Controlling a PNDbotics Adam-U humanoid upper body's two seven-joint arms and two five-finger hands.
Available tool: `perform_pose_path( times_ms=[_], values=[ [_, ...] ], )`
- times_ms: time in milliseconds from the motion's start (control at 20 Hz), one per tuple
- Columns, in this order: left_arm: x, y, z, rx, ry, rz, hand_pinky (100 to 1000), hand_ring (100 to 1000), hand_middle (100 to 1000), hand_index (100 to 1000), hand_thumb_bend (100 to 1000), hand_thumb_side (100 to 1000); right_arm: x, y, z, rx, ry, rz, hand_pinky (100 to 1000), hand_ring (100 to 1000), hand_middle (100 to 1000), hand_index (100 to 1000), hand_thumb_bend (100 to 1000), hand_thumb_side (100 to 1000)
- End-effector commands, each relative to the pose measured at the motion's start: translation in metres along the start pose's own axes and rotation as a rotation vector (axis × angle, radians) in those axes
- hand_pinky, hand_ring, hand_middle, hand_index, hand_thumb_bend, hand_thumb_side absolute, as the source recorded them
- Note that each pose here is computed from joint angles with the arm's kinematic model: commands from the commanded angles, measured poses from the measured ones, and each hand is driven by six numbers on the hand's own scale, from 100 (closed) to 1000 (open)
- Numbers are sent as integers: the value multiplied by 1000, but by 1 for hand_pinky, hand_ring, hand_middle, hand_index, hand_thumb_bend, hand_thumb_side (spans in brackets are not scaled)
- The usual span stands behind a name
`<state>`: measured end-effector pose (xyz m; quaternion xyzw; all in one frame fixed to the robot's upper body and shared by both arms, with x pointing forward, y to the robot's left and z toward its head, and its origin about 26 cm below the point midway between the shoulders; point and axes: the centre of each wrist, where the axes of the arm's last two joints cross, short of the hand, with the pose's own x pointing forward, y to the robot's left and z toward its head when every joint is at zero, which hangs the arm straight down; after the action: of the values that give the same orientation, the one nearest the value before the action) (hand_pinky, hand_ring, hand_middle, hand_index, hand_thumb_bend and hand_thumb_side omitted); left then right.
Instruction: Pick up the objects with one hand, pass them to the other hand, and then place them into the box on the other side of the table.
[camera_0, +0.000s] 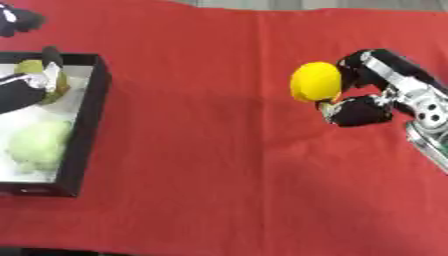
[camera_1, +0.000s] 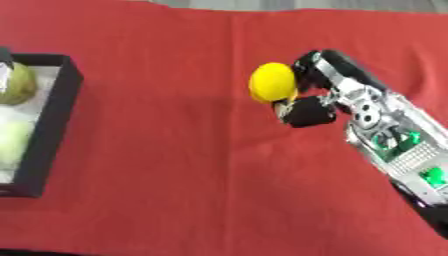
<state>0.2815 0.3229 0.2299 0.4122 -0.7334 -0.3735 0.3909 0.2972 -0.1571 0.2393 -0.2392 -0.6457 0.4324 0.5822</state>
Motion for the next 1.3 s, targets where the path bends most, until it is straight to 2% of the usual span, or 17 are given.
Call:
perform_pose_path(
  times_ms=[50, 250, 550, 850, 1300],
  values=[
    [10, 11, -9, -65, -101, -8, 772, 738, 678, 791, 100, 358, 10, -5, 3, -21, -53, -33, 798, 678, 520, 542, 100, 100],
    [25, 11, -21, -154, -196, 15, 770, 735, 676, 793, 100, 360, 17, -1, 3, -27, -82, -71, 797, 677, 518, 540, 100, 100],
    [51, 8, -36, -274, -313, 14, 771, 742, 694, 804, 100, 352, 26, 3, 3, -36, -122, -80, 797, 677, 518, 540, 100, 100],
    [72, 2, -46, -351, -356, -12, 772, 753, 718, 812, 100, 337, 34, 4, 3, -37, -140, -71, 798, 677, 518, 540, 100, 100],
    [93, -3, -54, -365, -389, -61, 772, 758, 719, 838, 100, 298, 42, 7, 3, -11, -150, -52, 798, 678, 518, 540, 100, 100]
  ],
)
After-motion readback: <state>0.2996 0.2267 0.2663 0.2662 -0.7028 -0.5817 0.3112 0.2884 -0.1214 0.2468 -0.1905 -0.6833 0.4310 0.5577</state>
